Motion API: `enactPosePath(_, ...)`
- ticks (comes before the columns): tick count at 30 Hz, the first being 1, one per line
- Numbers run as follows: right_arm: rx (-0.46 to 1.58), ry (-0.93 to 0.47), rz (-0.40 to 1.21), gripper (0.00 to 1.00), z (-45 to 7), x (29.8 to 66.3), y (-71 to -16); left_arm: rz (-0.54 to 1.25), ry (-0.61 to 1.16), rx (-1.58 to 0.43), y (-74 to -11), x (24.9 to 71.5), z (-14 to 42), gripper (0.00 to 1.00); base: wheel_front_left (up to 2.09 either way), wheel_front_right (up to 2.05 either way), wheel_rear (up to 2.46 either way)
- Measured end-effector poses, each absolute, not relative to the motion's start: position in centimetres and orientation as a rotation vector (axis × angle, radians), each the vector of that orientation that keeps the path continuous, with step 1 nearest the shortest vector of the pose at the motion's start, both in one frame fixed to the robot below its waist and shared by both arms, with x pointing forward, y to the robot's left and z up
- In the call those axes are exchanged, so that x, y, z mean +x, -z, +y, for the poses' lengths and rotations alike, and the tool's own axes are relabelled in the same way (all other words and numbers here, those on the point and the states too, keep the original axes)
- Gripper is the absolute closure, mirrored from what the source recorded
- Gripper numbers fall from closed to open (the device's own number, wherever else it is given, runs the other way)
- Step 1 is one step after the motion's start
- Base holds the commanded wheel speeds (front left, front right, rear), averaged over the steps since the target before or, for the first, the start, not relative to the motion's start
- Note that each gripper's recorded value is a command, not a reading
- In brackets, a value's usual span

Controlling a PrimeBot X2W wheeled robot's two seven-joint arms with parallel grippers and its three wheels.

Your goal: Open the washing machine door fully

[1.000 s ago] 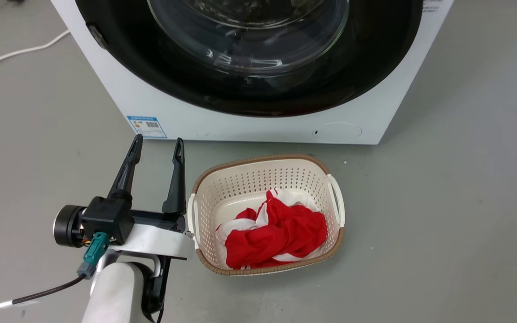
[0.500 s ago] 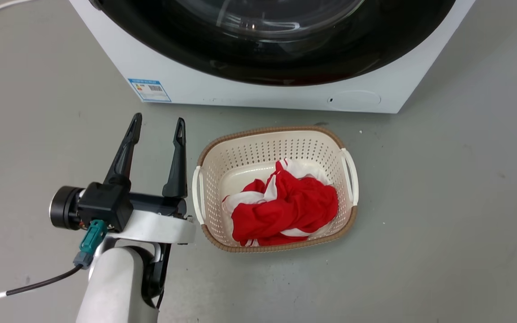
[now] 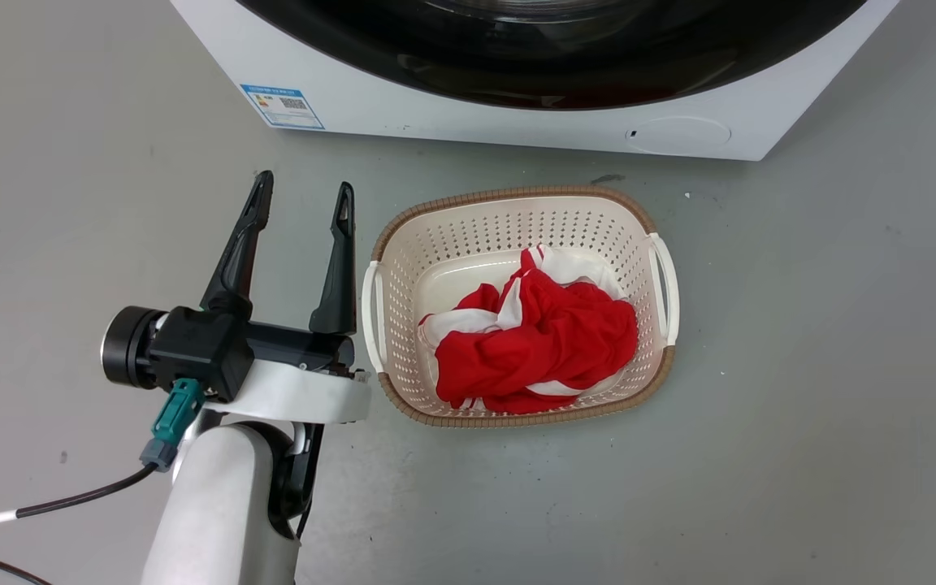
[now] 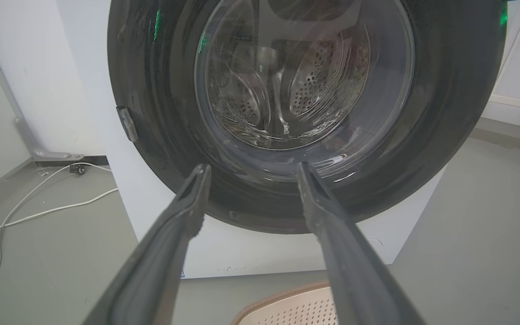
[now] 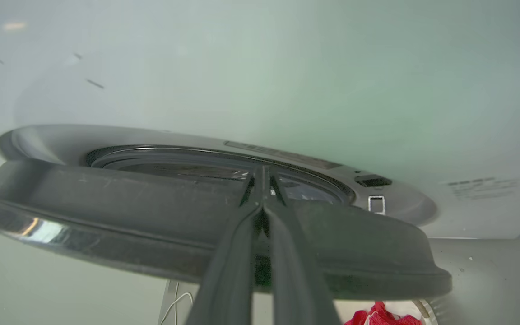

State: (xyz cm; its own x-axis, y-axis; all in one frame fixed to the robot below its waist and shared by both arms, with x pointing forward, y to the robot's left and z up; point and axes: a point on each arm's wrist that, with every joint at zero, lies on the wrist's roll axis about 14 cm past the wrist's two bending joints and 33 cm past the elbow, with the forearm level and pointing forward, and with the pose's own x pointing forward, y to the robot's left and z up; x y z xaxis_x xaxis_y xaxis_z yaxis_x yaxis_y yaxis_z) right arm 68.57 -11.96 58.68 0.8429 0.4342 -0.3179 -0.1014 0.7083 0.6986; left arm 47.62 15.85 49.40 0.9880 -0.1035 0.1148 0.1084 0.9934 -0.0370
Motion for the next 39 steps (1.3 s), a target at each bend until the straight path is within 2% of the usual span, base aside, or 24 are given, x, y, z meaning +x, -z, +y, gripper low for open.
enactPosePath(7,0.730,-0.363,0.597,1.00,-10.5,68.2,-57.2,-0.097,0.100,-0.053,-48.7,47.8,15.8,0.00,0.00,0.00,0.00)
enactPosePath(17,0.734,-0.451,0.714,1.00,-9.3,65.9,-57.0,-0.117,0.112,-0.056,-49.5,48.0,15.2,0.00,0.00,0.00,0.00)
enactPosePath(39,0.715,-0.650,0.922,1.00,-5.4,55.3,-57.3,-0.165,0.125,-0.034,-52.8,43.9,15.0,0.00,0.00,0.00,0.00)
